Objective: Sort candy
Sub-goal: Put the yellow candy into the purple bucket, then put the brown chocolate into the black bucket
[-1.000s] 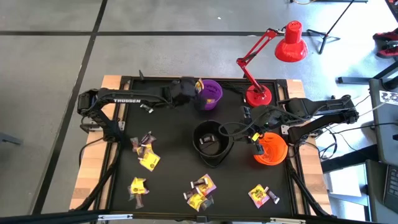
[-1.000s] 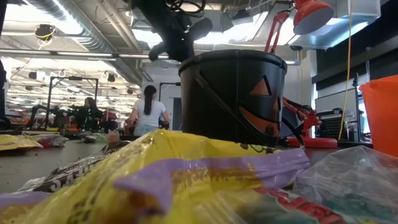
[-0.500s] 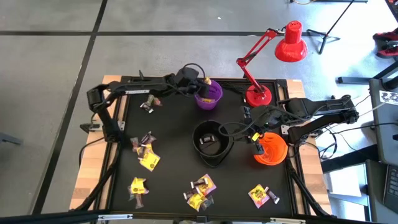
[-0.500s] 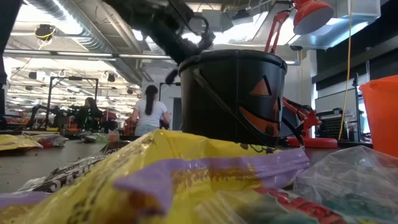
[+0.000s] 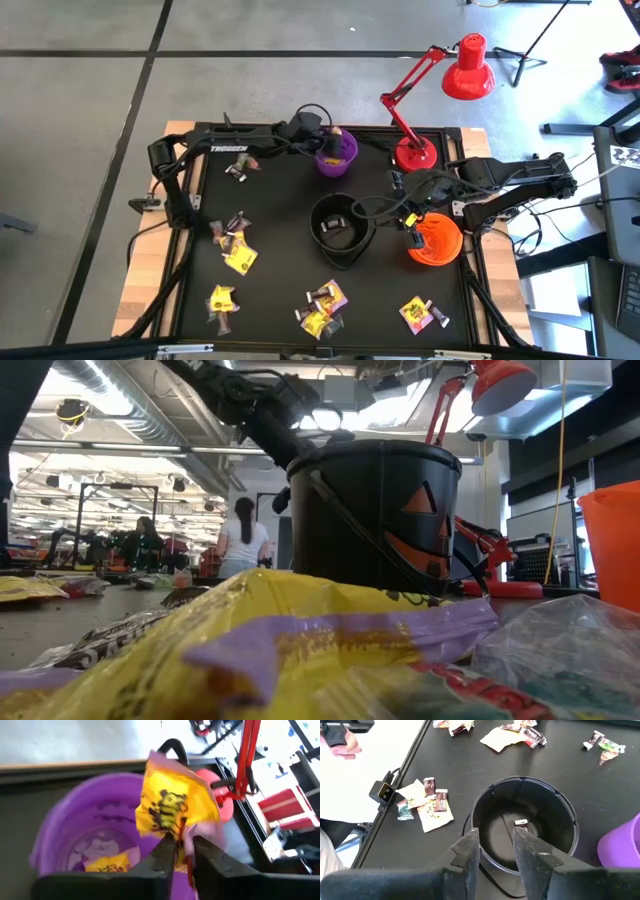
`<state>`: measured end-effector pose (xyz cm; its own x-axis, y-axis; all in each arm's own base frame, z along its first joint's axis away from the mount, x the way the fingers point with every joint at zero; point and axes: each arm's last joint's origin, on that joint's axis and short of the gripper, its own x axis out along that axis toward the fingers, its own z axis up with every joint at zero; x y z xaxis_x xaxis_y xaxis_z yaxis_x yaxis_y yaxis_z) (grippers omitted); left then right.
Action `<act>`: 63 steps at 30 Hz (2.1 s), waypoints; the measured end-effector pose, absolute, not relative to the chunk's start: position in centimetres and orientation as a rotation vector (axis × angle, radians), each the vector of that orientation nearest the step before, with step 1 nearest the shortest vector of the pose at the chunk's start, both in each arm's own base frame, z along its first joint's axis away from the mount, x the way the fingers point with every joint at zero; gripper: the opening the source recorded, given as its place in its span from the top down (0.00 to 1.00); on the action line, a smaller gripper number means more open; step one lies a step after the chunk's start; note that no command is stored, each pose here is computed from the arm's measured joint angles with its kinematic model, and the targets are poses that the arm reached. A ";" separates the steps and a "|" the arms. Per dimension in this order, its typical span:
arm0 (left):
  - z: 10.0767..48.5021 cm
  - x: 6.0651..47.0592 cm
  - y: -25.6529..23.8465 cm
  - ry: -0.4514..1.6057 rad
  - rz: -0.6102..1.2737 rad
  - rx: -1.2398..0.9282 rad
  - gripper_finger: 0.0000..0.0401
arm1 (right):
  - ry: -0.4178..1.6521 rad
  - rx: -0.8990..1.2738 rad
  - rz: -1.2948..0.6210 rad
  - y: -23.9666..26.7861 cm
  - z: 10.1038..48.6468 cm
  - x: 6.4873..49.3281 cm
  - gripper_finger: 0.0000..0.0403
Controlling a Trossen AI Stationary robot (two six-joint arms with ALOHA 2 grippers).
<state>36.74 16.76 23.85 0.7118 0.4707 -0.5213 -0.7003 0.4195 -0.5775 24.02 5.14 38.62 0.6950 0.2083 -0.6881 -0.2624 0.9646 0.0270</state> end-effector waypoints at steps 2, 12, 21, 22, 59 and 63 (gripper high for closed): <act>24.0 36.9 16.4 0.281 0.784 -0.842 0.79 | 0.758 -0.076 0.263 5.1 38.6 24.0 0.71; 24.1 36.9 15.0 0.287 0.879 -0.780 0.44 | 0.759 -0.075 0.263 5.1 38.6 24.0 0.71; 26.3 35.3 11.1 0.325 1.096 -0.545 0.17 | 0.758 -0.076 0.262 5.1 38.6 24.0 0.71; 26.5 34.9 10.6 0.338 1.124 -0.517 0.14 | 0.758 -0.076 0.263 5.1 38.6 24.0 0.71; 21.3 24.4 11.9 0.894 1.841 -1.021 0.07 | 0.758 -0.075 0.262 5.1 38.6 24.0 0.71; 19.9 23.6 12.7 0.918 1.833 -1.009 0.07 | 0.758 -0.075 0.262 5.1 38.6 24.0 0.71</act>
